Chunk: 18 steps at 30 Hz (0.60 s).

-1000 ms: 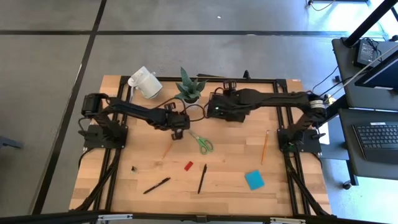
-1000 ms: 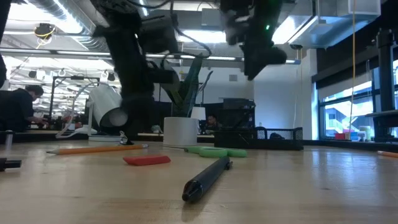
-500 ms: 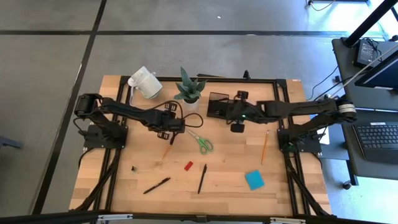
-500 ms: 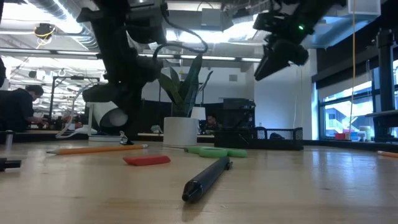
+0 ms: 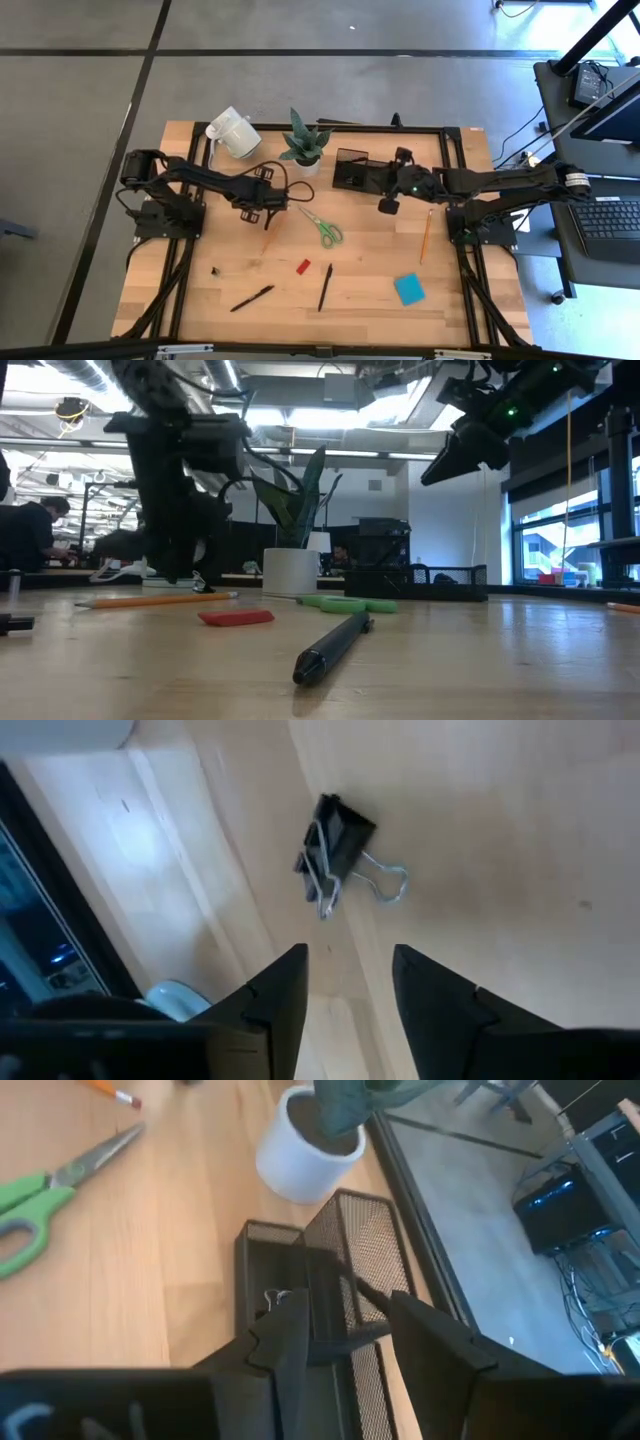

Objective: Pick and place office supplies into organizer
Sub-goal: Put the top black binder clip into the desk organizer

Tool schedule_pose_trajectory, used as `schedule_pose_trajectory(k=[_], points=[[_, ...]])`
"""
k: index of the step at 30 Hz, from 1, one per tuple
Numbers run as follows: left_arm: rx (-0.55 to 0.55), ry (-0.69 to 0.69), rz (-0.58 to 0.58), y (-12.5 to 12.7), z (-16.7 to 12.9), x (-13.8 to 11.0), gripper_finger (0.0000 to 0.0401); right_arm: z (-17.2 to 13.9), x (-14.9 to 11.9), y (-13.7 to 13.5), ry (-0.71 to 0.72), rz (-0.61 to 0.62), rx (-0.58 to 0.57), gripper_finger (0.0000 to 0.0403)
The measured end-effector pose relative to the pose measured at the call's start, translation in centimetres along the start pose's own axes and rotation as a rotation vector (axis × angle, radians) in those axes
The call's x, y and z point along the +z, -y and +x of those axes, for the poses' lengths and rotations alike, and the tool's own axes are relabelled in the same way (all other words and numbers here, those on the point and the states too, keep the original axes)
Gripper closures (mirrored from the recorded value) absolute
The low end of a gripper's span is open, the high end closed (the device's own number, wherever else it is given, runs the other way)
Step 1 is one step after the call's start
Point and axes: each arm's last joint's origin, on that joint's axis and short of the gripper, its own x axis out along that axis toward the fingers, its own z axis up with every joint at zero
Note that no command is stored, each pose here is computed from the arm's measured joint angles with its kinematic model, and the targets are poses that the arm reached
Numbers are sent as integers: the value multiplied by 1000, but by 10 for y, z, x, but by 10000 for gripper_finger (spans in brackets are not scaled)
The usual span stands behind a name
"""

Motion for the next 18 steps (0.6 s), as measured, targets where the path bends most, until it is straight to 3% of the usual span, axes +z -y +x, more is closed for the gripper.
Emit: schedule_pose_trajectory(k=[18], points=[[17,96,-19,-2,4,7,289,2,1,4,6,24,-19,258]])
